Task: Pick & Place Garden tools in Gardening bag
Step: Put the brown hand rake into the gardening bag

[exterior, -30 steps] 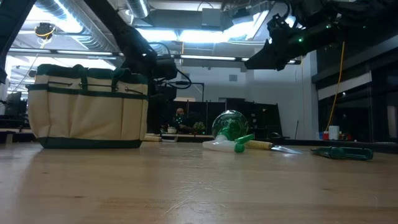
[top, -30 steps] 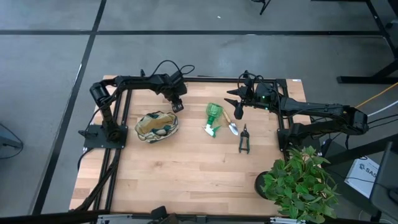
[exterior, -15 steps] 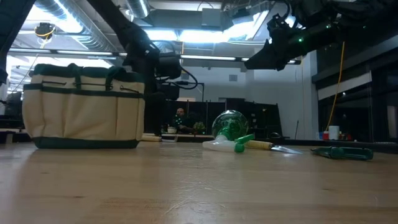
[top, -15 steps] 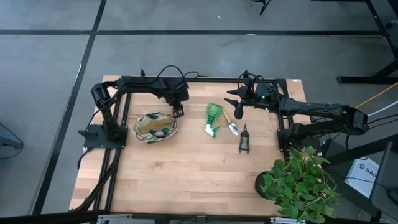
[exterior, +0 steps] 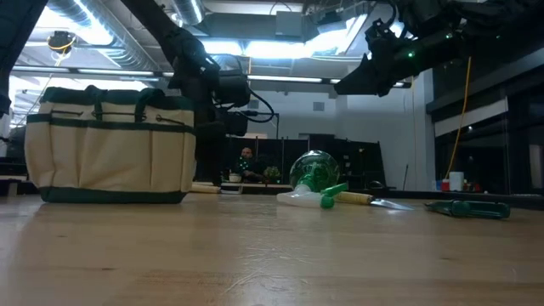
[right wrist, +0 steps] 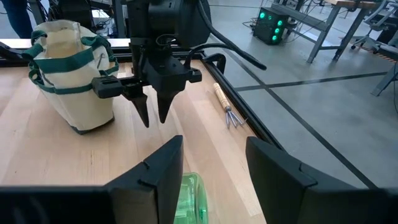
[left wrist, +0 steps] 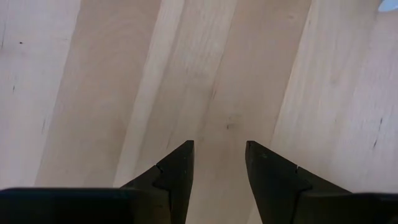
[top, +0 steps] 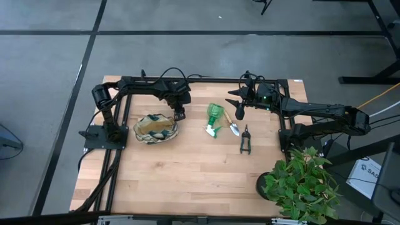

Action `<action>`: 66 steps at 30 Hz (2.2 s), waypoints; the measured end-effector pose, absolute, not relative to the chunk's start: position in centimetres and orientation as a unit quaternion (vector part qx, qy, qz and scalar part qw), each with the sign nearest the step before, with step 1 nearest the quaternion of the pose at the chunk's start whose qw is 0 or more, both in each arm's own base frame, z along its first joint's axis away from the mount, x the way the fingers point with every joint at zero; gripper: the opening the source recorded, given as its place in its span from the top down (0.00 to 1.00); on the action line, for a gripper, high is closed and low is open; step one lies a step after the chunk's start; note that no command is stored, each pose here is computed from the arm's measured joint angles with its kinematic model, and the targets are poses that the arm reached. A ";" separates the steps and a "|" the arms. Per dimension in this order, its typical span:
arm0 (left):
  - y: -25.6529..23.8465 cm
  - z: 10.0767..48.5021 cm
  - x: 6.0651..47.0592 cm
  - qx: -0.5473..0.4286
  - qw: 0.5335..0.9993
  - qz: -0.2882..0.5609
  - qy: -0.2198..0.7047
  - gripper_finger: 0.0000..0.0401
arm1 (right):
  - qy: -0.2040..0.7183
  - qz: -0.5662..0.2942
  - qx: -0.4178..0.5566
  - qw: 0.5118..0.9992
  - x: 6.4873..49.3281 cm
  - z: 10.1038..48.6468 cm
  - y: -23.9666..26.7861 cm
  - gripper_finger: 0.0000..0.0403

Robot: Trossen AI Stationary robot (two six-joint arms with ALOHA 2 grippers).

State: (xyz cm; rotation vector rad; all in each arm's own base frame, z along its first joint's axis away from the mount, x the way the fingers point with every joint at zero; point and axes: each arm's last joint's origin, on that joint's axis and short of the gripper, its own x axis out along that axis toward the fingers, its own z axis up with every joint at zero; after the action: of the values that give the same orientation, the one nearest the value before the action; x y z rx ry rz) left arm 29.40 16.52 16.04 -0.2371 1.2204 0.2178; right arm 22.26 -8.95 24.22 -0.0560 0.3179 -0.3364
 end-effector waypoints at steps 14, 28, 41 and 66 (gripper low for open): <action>16.5 16.0 29.4 -0.109 0.809 0.097 0.569 0.76 | 0.158 -0.167 -0.028 0.973 22.3 24.2 -8.9 0.56; 16.6 16.2 29.7 -0.101 0.820 0.089 0.556 0.99 | 0.158 -0.167 -0.028 0.973 22.3 24.2 -8.9 0.56; 16.8 16.3 30.0 -0.081 0.832 0.083 0.542 1.00 | 0.158 -0.167 -0.028 0.973 22.3 24.2 -8.9 0.56; 17.3 16.5 30.4 -0.060 0.841 0.117 0.524 0.95 | 0.158 -0.167 -0.028 0.973 22.3 24.2 -8.9 0.56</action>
State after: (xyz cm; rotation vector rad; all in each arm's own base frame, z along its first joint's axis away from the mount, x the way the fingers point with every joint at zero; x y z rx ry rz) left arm 30.39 17.32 16.54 -0.1265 1.1075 0.2480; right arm 22.26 -8.95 24.22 -0.0559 0.3179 -0.3366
